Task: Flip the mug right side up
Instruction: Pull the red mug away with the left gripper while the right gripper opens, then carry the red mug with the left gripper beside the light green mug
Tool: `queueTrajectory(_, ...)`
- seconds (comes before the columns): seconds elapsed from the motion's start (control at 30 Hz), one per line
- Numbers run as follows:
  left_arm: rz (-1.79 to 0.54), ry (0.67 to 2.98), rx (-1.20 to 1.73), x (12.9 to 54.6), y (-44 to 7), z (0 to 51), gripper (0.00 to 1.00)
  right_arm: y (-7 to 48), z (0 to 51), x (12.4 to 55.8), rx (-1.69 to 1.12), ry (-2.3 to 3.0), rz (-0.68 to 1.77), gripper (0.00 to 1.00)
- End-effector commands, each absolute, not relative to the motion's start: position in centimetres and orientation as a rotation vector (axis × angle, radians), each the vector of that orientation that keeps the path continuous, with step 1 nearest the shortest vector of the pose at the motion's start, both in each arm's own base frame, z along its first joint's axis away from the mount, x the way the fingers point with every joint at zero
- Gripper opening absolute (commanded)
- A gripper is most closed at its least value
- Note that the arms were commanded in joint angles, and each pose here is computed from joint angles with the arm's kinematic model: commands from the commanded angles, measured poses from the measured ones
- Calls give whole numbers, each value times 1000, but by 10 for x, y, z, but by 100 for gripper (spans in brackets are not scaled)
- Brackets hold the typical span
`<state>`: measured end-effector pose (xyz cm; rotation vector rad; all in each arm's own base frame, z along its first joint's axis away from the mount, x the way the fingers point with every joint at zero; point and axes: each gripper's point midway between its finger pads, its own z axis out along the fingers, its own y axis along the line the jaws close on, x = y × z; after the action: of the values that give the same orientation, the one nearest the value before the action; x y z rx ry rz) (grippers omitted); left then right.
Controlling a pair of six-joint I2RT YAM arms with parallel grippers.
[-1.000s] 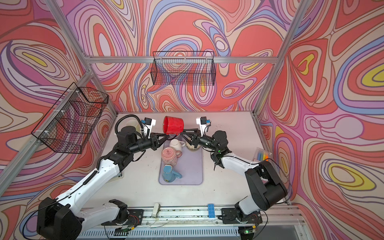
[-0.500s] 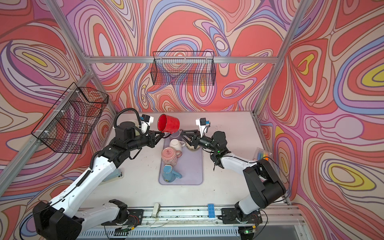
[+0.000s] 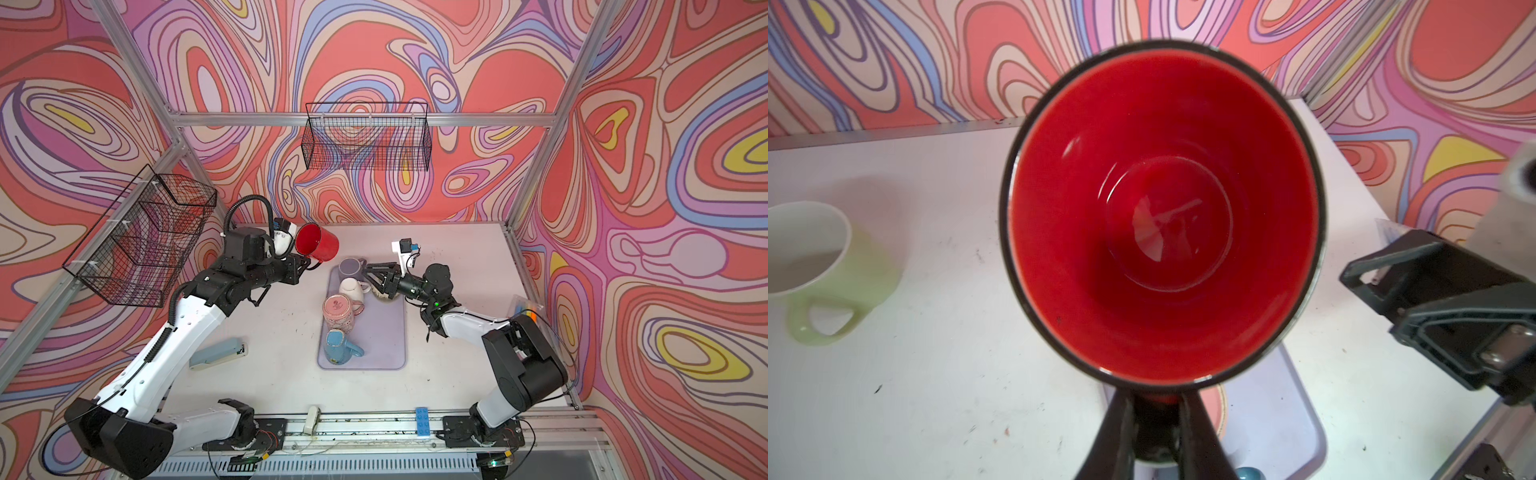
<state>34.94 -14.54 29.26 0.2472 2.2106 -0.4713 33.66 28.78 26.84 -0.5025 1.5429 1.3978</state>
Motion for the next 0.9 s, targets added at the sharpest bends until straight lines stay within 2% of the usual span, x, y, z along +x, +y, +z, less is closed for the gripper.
queueTrajectory(0.0,-373,2182,256,361,-130,313,0,284,261,339,-491,1546,1388,40)
queueTrajectory(0.6,-68,2311,240,415,-89,292,0,279,249,338,-453,1568,1393,40)
queueTrajectory(0.87,-9,2380,232,450,-80,267,0,268,225,355,-360,1746,1259,39)
